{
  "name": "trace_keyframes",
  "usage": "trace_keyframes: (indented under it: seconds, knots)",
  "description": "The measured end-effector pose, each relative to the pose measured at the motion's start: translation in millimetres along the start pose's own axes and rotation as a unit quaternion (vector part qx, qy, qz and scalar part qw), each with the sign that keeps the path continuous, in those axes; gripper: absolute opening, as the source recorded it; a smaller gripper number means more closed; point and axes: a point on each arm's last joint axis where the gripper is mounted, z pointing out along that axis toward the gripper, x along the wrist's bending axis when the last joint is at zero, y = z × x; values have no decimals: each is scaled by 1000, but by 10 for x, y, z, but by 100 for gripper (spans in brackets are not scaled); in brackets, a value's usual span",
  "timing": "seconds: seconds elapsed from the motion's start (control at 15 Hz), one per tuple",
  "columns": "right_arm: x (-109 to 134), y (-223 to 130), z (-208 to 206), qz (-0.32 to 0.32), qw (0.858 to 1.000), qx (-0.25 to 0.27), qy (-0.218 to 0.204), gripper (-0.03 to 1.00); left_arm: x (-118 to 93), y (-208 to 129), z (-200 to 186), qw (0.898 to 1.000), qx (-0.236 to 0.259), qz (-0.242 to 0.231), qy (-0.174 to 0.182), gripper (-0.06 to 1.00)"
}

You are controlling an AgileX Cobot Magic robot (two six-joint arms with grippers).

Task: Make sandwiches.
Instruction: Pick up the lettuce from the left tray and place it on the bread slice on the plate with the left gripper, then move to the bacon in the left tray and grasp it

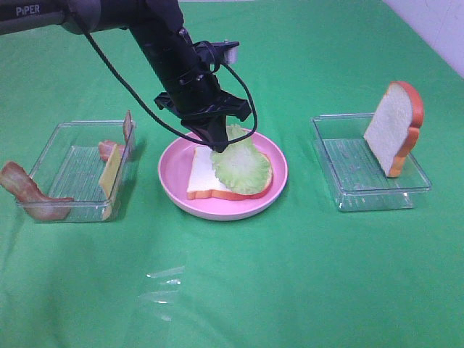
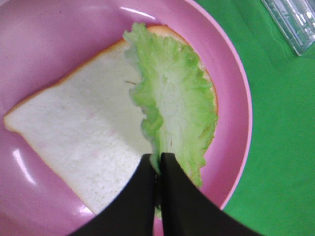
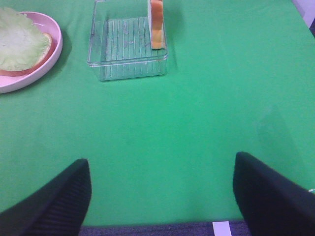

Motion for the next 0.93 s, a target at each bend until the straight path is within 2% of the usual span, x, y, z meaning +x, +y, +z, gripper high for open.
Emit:
trace_keyframes:
  seconds: [0.13,0.4,0.47,0.53,0.6,0.67,0.73,0.93]
  knots:
    - [0,0,0,0,1000,0,0,77,30,-7,4,1000,4,0,16,0]
    - [0,0,0,0,1000,0,0,77,44,13,3,1000,-7,-1,23,1]
    - [0,0,0,0,1000,0,0,77,45,17,3,1000,-9,-2,24,8]
    - [0,0,0,0,1000,0,0,77,47,27,3,1000,-15,-4,25,22]
    - [0,0,0,0,1000,0,0,77,49,38,2,999,-21,-13,26,45]
    - [0,0,0,0,1000,0,0,77,50,42,2,999,-24,-27,26,74]
    - [0,0,0,0,1000,0,0,77,38,63,-45,999,-24,-34,27,95]
    - [0,0,0,0,1000,0,0,77,-52,154,-297,999,-24,-19,21,98]
